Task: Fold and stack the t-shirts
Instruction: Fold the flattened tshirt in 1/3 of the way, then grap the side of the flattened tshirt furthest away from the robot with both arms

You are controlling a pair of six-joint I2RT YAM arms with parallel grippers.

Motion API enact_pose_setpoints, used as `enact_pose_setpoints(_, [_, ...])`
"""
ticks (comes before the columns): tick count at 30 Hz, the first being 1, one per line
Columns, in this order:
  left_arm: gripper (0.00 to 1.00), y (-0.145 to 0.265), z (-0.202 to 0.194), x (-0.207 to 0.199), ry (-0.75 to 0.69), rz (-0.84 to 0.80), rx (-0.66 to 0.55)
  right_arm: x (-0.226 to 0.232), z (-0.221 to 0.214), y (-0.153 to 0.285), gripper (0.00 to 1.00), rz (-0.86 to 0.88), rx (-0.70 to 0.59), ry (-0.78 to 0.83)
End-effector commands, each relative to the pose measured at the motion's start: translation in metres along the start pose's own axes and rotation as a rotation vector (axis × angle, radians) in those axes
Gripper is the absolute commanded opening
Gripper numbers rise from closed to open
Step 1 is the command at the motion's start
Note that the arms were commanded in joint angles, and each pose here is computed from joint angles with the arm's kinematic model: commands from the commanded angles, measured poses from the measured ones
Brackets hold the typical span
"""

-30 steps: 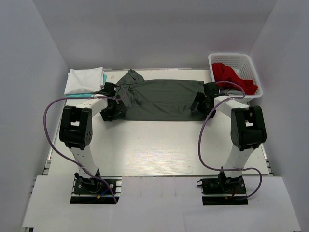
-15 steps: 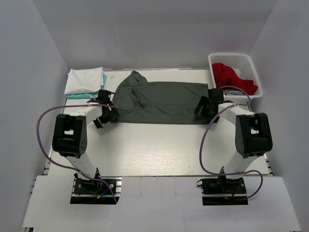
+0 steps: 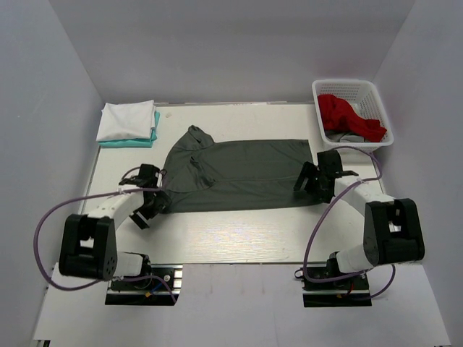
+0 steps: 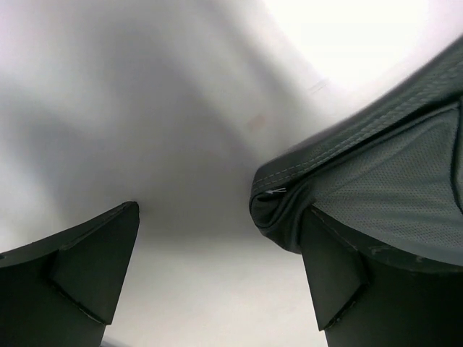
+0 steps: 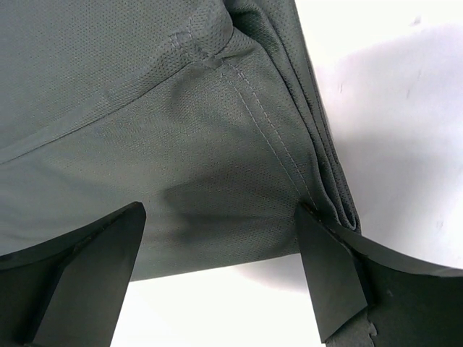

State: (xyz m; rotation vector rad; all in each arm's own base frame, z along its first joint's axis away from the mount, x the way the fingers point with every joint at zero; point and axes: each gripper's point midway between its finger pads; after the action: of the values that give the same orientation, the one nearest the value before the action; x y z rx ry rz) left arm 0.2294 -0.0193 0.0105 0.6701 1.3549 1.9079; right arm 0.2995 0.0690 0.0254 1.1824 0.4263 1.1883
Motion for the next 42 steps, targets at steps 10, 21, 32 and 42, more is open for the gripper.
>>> enact_pose_setpoints(10, [1.0, 0.055, -0.027, 0.017, 0.109, -0.068, 0.066, 0.034, -0.016, 0.048, 0.9, 0.229, -0.033, 0.154])
enact_pose_setpoints(21, [1.0, 0.116, 0.109, -0.092, -0.102, -0.377, -0.272, 0.059, 0.055, 0.067, 0.9, 0.178, -0.203, 0.167])
enact_pose_setpoints(32, [1.0, 0.046, 0.223, -0.234, -0.336, -0.383, -0.263, 0.098, 0.138, 0.03, 0.9, 0.093, -0.282, 0.108])
enact_pose_setpoints(42, [1.0, -0.009, 0.235, -0.286, -0.461, -0.461, -0.293, 0.1, 0.151, -0.003, 0.9, 0.032, -0.256, 0.088])
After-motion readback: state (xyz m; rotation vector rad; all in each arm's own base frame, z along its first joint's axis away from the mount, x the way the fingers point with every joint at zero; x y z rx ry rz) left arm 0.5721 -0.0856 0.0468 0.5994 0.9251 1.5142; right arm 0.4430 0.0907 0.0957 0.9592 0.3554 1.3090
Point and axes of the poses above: each gripper's point midway between its finger pads, its own y axis back along the fingers, its own x axis along the line the jaws close on, z = x × y, and after that the axes turned 7 degrees about -y, right-handed
